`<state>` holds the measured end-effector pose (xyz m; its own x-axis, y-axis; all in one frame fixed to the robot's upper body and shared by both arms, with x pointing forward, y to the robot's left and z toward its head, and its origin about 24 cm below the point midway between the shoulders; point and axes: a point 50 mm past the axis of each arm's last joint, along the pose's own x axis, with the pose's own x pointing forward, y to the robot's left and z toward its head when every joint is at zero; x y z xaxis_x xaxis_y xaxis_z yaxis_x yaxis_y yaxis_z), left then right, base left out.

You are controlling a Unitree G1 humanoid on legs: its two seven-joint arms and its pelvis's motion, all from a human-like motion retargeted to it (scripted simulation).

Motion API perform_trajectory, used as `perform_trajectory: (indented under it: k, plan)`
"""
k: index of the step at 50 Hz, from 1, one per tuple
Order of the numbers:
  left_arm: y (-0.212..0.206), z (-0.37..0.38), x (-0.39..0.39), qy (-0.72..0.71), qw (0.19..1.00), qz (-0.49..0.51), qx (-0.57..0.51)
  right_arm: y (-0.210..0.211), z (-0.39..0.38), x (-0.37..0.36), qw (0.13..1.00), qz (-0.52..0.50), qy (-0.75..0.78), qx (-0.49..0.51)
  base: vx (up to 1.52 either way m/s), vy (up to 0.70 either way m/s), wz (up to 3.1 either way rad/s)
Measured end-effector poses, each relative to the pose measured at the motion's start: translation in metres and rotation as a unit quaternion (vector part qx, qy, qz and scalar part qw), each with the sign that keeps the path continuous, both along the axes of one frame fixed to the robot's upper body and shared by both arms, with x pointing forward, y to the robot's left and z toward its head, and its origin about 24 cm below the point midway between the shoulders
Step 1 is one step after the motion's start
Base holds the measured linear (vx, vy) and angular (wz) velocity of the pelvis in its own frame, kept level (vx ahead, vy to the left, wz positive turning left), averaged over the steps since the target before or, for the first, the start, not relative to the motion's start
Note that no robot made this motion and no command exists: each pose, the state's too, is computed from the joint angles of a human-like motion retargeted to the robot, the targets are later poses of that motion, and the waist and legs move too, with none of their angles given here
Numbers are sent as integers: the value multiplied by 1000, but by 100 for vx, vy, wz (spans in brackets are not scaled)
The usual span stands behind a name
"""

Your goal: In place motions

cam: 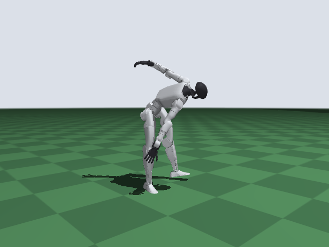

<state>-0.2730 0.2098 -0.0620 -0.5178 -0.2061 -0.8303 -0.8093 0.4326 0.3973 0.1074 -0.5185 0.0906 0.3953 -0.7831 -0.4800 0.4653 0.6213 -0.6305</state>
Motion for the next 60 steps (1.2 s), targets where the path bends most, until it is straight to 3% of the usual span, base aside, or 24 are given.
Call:
perform_trajectory:
  k: [5, 7, 11, 15, 22, 27, 35, 40, 45, 50, 54, 60]
  plan:
    - [-6, -33, 35, -44, 994, 52, 84, 23, -16, 49, 997, 34, -46, 56, 3, -31, 85]
    - [21, -44, 57, -64, 986, 26, 155, 36, -21, 72, 991, 48, -83, 98, 6, -48, 33]
    - [88, -46, 100, -57, 959, -103, 260, 72, -26, 125, 946, 80, -230, 212, 11, -62, -25]
    - [116, -56, 157, -70, 927, -251, 270, 95, -26, 152, 904, 122, -306, 273, 20, -30, 2]
    - [95, -81, 220, -158, 912, -310, 217, 72, -56, 96, 936, 53, -258, 236, 6, -13, 4]
    - [104, -81, 258, -186, 891, -347, 226, 57, -101, -5, 964, -36, -159, 209, -10, -4, -13]
    - [146, -55, 320, -267, 856, -418, 146, 92, -155, -133, 957, -177, -93, 210, -17, 0, -72]
    - [188, -18, 366, -264, 806, -479, 227, 108, -159, -186, 949, -229, -73, 203, -13, -1, -118]
    - [197, 6, 412, -323, 780, -465, 266, 135, -166, -234, 932, -286, -60, 216, -13, 9, -134]
    - [223, 50, 442, -350, 743, -483, 303, 187, -187, -258, 866, -362, -93, 332, -22, 2, -147]
    - [271, 120, 437, -309, 723, -509, 350, 222, -210, -237, 818, -375, -142, 413, -40, 17, -140]
    - [309, 194, 417, -270, 699, -488, 448, 215, -222, -192, 792, -384, -165, 444, -7, 60, -46]
